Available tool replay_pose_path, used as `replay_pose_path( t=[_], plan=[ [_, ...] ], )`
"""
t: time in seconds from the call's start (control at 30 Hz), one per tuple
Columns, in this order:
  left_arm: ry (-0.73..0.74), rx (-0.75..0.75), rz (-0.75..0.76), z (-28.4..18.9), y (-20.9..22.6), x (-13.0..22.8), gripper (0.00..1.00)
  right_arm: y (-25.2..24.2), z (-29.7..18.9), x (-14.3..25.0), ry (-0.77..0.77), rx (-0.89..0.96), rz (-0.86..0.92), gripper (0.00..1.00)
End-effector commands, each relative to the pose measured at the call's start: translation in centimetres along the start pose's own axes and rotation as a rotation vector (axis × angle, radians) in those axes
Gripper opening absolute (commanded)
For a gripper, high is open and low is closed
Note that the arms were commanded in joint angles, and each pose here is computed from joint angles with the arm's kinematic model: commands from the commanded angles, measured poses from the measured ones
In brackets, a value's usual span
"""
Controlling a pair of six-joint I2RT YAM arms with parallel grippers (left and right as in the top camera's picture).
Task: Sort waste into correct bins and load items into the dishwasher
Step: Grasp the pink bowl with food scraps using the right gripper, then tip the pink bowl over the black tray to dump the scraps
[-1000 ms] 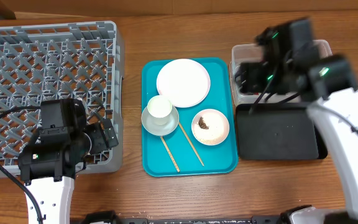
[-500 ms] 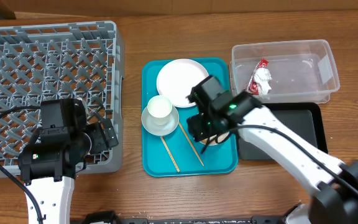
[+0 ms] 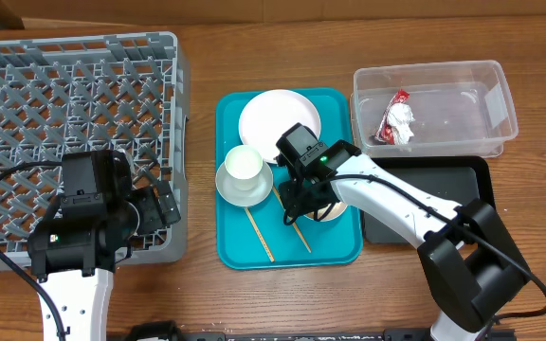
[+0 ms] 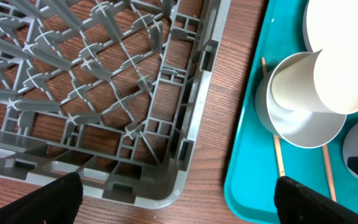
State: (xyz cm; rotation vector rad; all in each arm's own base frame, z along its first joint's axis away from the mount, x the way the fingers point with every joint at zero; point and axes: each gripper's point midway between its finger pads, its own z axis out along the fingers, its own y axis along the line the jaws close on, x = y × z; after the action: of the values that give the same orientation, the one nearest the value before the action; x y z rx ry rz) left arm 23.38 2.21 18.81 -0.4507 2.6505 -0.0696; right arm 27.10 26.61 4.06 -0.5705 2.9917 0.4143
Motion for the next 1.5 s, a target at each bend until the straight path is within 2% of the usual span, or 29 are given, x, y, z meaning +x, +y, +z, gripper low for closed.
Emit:
replay_pose_path(
  t=[0.0, 0.47, 0.53, 0.63, 0.73, 0.83, 1.0, 1.23, 1.47],
  plan=[
    [-0.023, -0.003, -0.007, -0.5, 0.1, -0.7, 1.0, 0.2, 0.2, 0.3, 0.009, -0.001, 0.053, 0.27],
    [-0.023, -0.003, -0.007, -0.5, 0.1, -0.7, 1.0, -0.9, 1.2, 1.3, 0.024, 0.036, 0.09, 0.26],
    [-0.023, -0.003, -0.007, -0.5, 0.1, -0.7, 1.0, -1.0, 1.3, 1.4, 0.026, 0.037, 0.09, 0.2],
    [-0.022, -0.003, -0.007, -0.5, 0.1, -0.7, 1.0, -0.9, 1.3, 1.3, 0.022, 0.035, 0.089, 0.18],
    [-0.022, -0.003, -0.007, -0.5, 0.1, -0.7, 1.0, -0.9, 1.3, 1.4, 0.024, 0.035, 0.09, 0.06],
    [-0.022, -0.003, -0.006, -0.5, 0.1, -0.7, 1.0, -0.9, 0.9, 1.4, 0.034, 0.04, 0.091, 0.04],
    [-0.023, -0.003, -0.006, -0.5, 0.1, -0.7, 1.0, 0.0, -1.4, 0.2, 0.022, 0.036, 0.088, 0.04],
    [-0.022, -0.003, -0.006, -0.5, 0.1, -0.7, 1.0, 1.7, -7.6, -2.5, -0.117, -0.012, 0.083, 0.04],
    [-0.023, -0.003, -0.006, -0.5, 0.1, -0.7, 1.0, -2.2, -13.4, -3.0, -0.221, -0.042, 0.271, 0.04]
  ],
)
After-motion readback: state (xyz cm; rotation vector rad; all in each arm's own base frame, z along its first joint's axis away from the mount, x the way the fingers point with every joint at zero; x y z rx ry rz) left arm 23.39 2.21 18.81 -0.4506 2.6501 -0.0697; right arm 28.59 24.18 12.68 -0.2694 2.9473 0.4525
